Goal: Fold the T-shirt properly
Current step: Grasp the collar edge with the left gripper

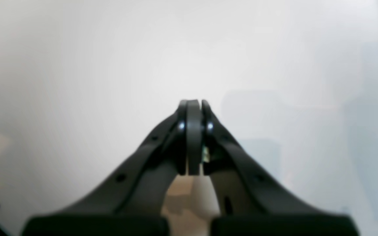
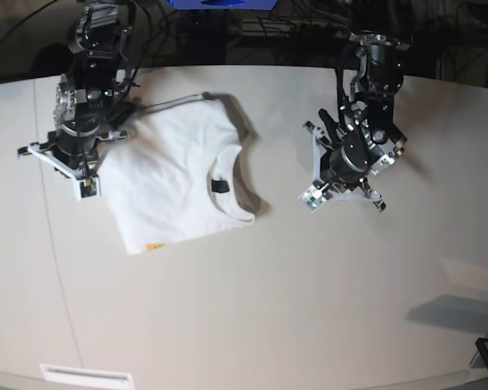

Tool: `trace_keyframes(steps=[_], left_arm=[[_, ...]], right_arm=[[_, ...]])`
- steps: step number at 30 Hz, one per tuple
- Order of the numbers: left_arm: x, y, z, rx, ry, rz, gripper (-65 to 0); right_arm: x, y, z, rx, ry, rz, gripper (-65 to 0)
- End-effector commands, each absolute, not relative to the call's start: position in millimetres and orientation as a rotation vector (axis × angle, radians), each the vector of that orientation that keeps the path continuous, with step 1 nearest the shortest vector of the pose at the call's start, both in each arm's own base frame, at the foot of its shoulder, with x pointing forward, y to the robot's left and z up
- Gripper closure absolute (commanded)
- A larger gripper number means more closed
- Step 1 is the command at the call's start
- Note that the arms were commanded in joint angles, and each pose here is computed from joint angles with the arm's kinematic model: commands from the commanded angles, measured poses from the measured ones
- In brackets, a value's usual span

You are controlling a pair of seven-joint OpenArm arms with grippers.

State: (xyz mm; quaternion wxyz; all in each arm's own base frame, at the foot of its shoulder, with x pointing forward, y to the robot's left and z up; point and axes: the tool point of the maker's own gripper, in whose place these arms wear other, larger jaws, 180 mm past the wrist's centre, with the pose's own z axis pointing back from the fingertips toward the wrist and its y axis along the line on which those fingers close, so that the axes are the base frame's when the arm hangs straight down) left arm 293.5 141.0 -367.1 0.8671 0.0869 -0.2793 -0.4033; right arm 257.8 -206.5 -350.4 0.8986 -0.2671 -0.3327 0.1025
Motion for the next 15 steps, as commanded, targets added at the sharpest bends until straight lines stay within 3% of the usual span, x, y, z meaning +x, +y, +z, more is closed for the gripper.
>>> trace_keyframes(steps=[1,15], left_arm=[[301,138,-364,0.172,-0.607,-0.836,0.0],[311,79,-392,0.046,-0.563,-0.902,0.0]], right_arm=[[261,-213,-346,-0.567,-0.703,0.208,-0.3],[223,-201,-389,-0.452,-0.577,0.248,-0.3]])
